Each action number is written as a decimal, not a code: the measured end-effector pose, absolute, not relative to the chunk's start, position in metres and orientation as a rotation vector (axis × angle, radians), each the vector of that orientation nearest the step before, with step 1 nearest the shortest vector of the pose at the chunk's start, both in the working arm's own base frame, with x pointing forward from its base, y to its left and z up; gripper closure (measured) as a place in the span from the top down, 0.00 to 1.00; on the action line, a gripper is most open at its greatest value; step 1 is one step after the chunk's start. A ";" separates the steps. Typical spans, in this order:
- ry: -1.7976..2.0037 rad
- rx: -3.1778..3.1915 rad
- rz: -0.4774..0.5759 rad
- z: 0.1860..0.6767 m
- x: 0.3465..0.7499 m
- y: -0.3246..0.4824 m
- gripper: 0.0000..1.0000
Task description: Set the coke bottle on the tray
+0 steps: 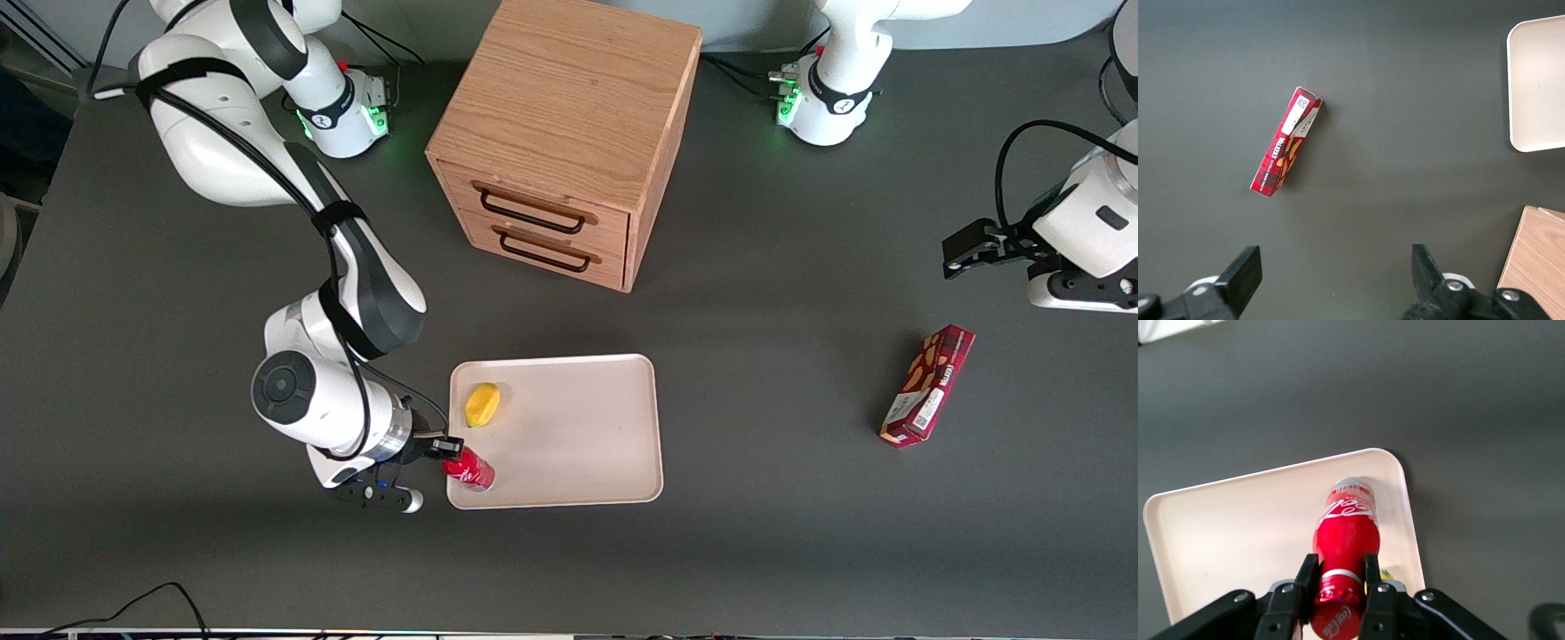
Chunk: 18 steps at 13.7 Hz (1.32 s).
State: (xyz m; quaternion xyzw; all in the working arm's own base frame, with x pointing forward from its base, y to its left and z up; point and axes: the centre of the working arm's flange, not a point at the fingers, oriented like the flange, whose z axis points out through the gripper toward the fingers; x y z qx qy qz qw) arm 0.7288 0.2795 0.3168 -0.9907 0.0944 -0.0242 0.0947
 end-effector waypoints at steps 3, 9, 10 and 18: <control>0.286 -2.934 -0.080 0.317 0.731 0.279 0.32; 0.334 -2.894 -0.186 0.361 0.741 0.274 0.79; 0.335 -2.878 -0.233 0.384 0.742 0.273 0.90; 0.411 -2.970 -0.217 0.613 0.669 0.181 1.00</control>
